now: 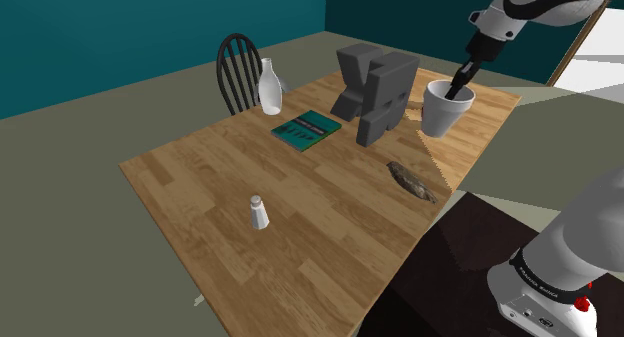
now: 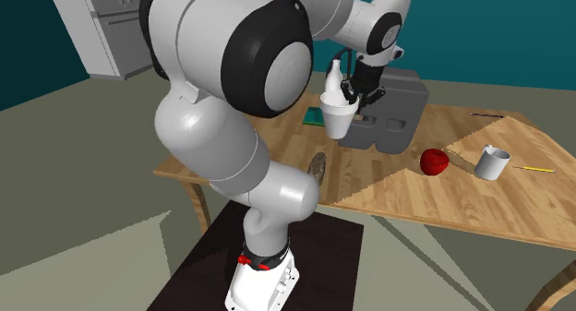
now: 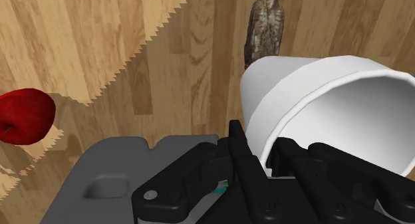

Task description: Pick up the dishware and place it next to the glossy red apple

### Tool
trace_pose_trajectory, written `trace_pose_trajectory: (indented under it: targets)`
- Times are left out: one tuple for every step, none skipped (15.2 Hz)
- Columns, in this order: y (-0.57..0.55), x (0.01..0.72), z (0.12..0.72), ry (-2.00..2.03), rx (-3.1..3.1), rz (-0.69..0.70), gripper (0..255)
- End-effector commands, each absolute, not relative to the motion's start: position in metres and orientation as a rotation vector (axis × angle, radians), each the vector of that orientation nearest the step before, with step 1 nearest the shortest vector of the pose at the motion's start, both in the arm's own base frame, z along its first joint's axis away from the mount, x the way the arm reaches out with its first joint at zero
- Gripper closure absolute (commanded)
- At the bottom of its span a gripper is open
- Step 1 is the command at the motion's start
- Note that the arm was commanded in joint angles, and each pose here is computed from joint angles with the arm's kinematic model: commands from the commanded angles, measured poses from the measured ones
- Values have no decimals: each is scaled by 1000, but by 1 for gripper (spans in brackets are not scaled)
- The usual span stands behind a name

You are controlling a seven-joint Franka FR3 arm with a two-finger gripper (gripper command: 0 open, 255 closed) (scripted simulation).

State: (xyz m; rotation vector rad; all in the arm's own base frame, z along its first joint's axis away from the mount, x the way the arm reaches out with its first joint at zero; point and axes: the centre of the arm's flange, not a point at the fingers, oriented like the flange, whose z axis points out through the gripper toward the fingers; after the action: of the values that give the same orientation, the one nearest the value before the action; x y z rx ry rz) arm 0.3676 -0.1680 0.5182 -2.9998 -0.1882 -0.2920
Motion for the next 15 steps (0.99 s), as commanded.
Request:
trace_pose_trajectory:
  targets:
    - [-194, 365, 520, -191, -3000, -293, 255]
    - [-207, 366, 520, -191, -3000, -293, 255]
    - [-220, 368, 520, -191, -3000, -293, 255]
    - [-234, 369, 520, -191, -3000, -293, 255]
    - [-247, 370, 520, -191, -3000, -293, 255]
    - [-260, 371, 520, -191, -3000, -293, 255]
    - [-273, 372, 520, -191, -3000, -293, 255]
    - [-286, 373, 520, -191, -3000, -293, 255]
    - [-299, 374, 520, -191, -3000, -293, 255]
    - [-312, 376, 520, -191, -3000, -293, 255]
    - [-326, 377, 520, -191, -3000, -293, 255]
    - [-339, 378, 520, -191, -3000, -293, 255]
    - [-352, 379, 520, -191, -3000, -293, 255]
    - [-365, 380, 520, -191, -3000, -293, 255]
    - [-378, 381, 520, -191, -3000, -293, 255]
